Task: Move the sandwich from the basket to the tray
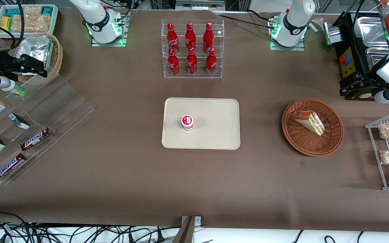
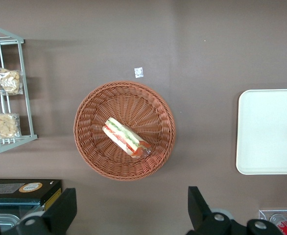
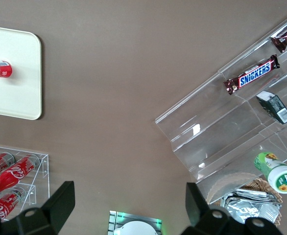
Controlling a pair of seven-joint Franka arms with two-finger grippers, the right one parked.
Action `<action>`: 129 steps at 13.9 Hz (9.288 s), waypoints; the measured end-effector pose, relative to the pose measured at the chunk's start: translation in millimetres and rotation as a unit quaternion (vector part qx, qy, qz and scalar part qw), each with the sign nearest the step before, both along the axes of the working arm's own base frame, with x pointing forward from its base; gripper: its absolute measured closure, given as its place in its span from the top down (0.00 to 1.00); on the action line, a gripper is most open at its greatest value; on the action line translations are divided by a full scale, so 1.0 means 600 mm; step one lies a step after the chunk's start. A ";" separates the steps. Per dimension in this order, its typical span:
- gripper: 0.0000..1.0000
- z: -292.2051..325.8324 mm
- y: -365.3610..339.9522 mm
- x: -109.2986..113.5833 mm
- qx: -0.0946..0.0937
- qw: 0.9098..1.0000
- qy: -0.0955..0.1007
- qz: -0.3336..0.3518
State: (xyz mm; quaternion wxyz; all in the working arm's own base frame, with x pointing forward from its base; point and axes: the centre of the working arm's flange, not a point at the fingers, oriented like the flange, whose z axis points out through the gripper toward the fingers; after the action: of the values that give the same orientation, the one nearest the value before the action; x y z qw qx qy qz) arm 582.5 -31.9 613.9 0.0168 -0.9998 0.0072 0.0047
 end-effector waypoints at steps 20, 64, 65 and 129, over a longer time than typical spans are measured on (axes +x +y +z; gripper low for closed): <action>1.00 -0.386 0.079 -0.032 0.003 0.968 0.007 0.252; 0.19 -0.237 -0.039 0.008 0.008 0.971 0.011 0.239; 0.19 -0.214 -0.059 0.009 0.002 0.975 0.010 0.220; 1.00 0.011 -0.059 0.031 -0.034 0.991 -0.023 0.126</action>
State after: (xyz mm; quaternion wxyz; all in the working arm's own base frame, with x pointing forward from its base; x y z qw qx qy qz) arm 600.9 -67.2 620.7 -0.0182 -0.9926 -0.1188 -0.0169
